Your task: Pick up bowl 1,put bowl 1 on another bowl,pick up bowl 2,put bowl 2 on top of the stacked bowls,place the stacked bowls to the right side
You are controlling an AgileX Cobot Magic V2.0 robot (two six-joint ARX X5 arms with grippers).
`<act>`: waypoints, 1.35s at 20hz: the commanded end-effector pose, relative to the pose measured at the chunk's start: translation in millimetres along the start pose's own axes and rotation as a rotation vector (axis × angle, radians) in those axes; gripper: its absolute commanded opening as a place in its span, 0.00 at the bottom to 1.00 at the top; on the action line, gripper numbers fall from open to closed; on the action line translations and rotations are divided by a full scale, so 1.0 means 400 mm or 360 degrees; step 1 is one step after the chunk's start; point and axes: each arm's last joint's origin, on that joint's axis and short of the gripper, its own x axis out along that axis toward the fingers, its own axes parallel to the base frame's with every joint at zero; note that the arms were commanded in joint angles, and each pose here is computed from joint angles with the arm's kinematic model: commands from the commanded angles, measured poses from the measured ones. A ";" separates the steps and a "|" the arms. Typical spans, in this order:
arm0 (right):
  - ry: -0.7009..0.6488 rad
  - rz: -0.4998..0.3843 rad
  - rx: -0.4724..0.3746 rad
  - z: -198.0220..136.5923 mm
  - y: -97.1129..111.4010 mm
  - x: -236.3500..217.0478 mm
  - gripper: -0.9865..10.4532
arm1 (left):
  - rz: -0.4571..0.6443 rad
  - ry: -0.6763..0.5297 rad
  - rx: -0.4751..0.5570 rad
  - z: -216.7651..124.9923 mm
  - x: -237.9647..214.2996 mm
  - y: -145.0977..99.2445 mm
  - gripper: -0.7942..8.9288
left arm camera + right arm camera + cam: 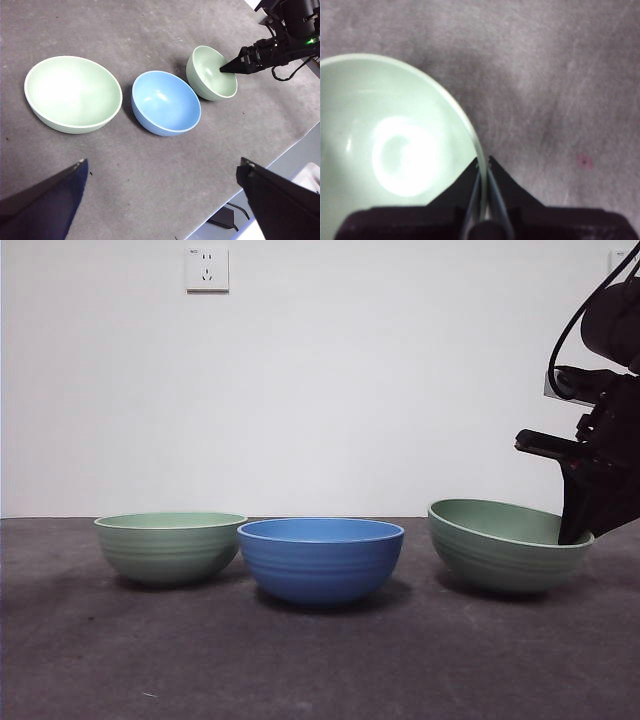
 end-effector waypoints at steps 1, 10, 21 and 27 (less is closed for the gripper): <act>-0.0050 0.0002 0.0025 0.011 0.004 -0.011 0.07 | -0.0005 0.0000 -0.0006 0.000 0.000 -0.002 0.60; -0.0231 0.0140 -0.0109 0.052 0.114 -0.165 0.07 | -0.0002 0.0001 -0.0006 0.001 0.001 -0.001 0.60; -0.0203 0.0348 -0.0401 0.111 0.312 -0.169 0.07 | -0.0005 0.0054 -0.0049 0.006 0.020 0.015 0.60; -0.0014 0.0320 -0.0465 0.123 0.376 -0.030 0.07 | -0.0005 0.0052 -0.0047 0.007 0.020 0.015 0.60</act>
